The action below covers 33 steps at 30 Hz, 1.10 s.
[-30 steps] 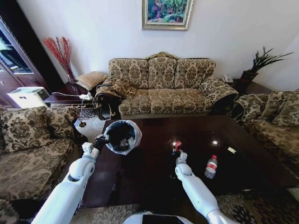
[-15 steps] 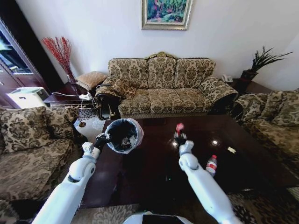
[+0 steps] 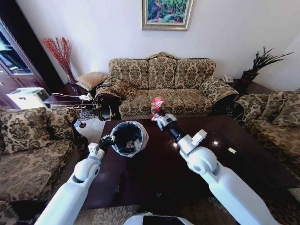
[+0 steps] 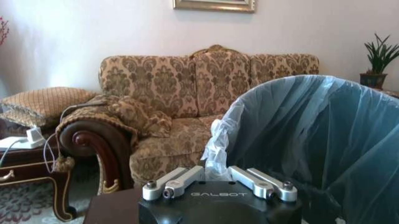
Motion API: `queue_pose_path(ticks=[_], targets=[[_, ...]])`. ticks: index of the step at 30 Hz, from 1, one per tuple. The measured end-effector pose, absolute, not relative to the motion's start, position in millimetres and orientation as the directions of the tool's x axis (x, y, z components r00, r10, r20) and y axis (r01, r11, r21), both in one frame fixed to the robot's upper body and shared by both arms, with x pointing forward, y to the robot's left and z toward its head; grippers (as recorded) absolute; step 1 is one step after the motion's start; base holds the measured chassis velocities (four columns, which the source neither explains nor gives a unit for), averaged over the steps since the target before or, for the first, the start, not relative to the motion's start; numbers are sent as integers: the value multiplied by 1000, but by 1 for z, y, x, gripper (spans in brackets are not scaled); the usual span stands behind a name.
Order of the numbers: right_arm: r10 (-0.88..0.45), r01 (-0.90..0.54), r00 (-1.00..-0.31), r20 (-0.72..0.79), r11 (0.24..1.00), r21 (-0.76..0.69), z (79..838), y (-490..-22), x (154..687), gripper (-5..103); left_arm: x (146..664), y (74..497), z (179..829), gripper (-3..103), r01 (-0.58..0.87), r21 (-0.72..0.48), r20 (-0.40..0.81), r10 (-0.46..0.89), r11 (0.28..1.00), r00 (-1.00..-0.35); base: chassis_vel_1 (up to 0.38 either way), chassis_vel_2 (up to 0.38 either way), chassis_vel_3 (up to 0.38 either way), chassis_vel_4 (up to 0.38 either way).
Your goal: Move to the front of the table and place the trash on the table into the trash bin.
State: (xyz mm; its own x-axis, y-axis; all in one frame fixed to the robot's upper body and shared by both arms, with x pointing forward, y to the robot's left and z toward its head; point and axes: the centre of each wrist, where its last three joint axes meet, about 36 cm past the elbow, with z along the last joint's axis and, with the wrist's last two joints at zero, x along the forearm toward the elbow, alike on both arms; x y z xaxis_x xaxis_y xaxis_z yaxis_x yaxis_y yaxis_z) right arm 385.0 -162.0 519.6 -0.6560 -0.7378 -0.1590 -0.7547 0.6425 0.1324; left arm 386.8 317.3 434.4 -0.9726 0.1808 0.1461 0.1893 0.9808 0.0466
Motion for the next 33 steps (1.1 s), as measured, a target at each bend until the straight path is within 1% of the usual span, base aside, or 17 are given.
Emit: queue_pose_path(ticks=[3, 8, 9, 11, 17, 18, 22, 30, 33], targets=[[-774, -785, -620, -130, 611, 107, 508, -150, 389, 24, 385, 317, 437, 1, 197, 53, 144, 188, 979, -972, 0, 0, 0, 0], [-798, -806, -592, -116, 584, 98, 504, -136, 395, 24, 385, 318, 438, 1, 201, 59, 146, 191, 978, -971, 0, 0, 0, 0], [-814, -821, -571, -106, 565, 83, 502, -125, 400, 24, 384, 318, 438, 1, 205, 60, 148, 194, 977, -970, 0, 0, 0, 0], [-826, -829, -559, -80, 554, 71, 496, -110, 406, 24, 384, 316, 438, 1, 207, 57, 148, 196, 977, -969, 0, 0, 0, 0], [-833, -833, -552, -29, 550, 58, 485, -94, 409, 24, 384, 315, 437, 1, 205, 52, 146, 195, 977, -970, 0, 0, 0, 0], [-836, -835, -549, -22, 547, 56, 483, -92, 409, 20, 384, 315, 437, 1, 204, 51, 145, 195, 978, -970, 0, 0, 0, 0], [-839, -839, -543, -13, 542, 53, 480, -85, 408, 20, 384, 316, 437, 1, 201, 49, 142, 192, 978, -971, 0, 0, 0, 0], [-832, -831, -555, -1, 555, 44, 480, -85, 412, 20, 383, 317, 437, 1, 202, 48, 140, 193, 978, -971, 0, 0, 0, 0], [-830, -829, -558, 2, 557, 46, 479, -86, 412, 23, 383, 317, 438, 1, 203, 48, 139, 194, 978, -971, 0, 0, 0, 0]])
